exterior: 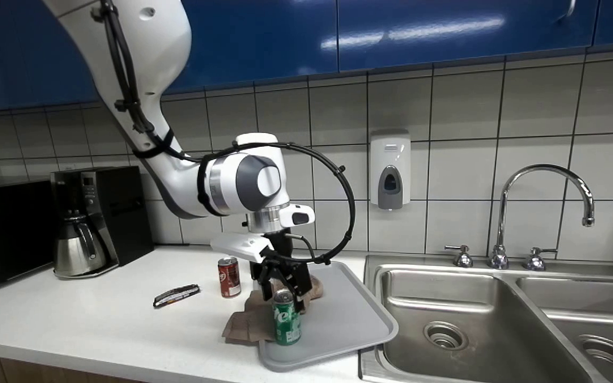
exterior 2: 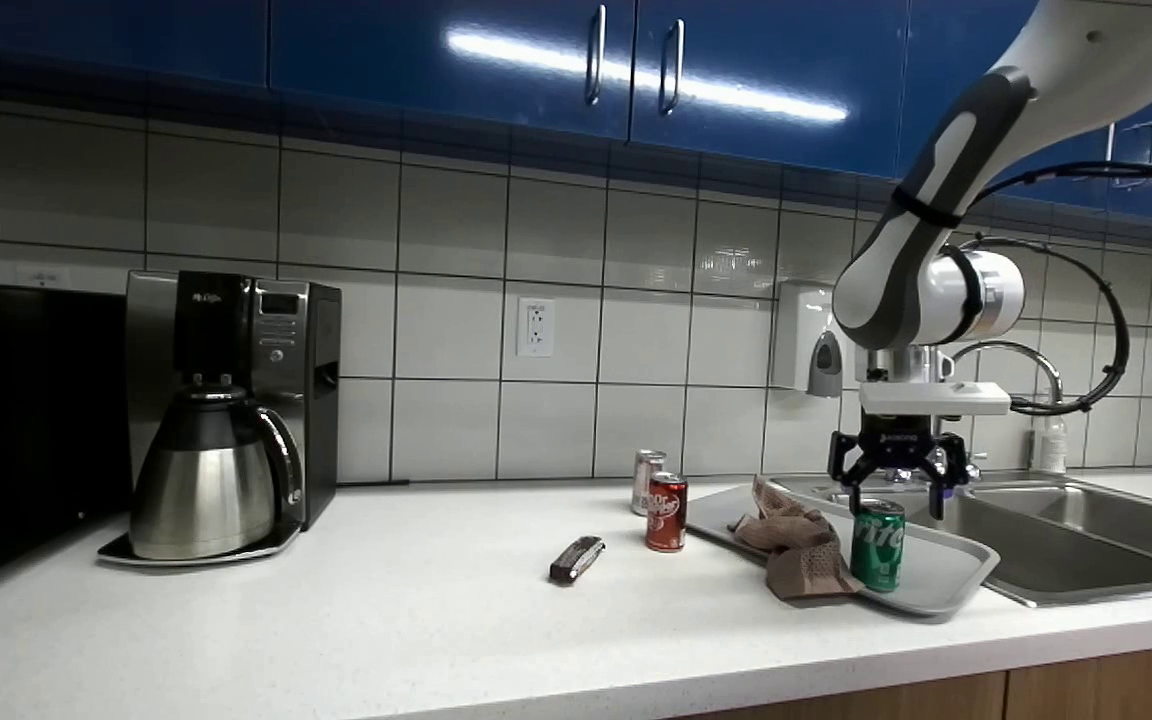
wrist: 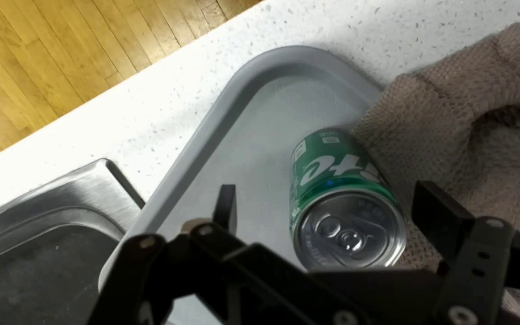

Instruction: Move the objects off of the tray

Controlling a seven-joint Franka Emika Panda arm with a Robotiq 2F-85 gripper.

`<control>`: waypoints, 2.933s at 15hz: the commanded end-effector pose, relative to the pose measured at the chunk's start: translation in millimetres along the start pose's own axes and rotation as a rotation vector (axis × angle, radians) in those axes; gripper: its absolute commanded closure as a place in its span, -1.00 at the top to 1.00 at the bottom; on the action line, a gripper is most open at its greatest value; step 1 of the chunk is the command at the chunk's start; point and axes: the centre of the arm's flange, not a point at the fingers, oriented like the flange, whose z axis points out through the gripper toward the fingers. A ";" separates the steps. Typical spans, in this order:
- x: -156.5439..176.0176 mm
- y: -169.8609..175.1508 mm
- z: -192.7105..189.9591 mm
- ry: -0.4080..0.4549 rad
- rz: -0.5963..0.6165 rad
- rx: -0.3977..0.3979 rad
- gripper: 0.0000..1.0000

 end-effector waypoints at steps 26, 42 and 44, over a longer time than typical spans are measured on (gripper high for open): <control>27.4 -14.9 3.0 0.024 0.051 0.009 -0.22; 19.9 -66.1 -65.0 0.191 -0.042 0.112 -0.22; 18.4 -75.7 -73.7 0.212 -0.060 0.124 -0.22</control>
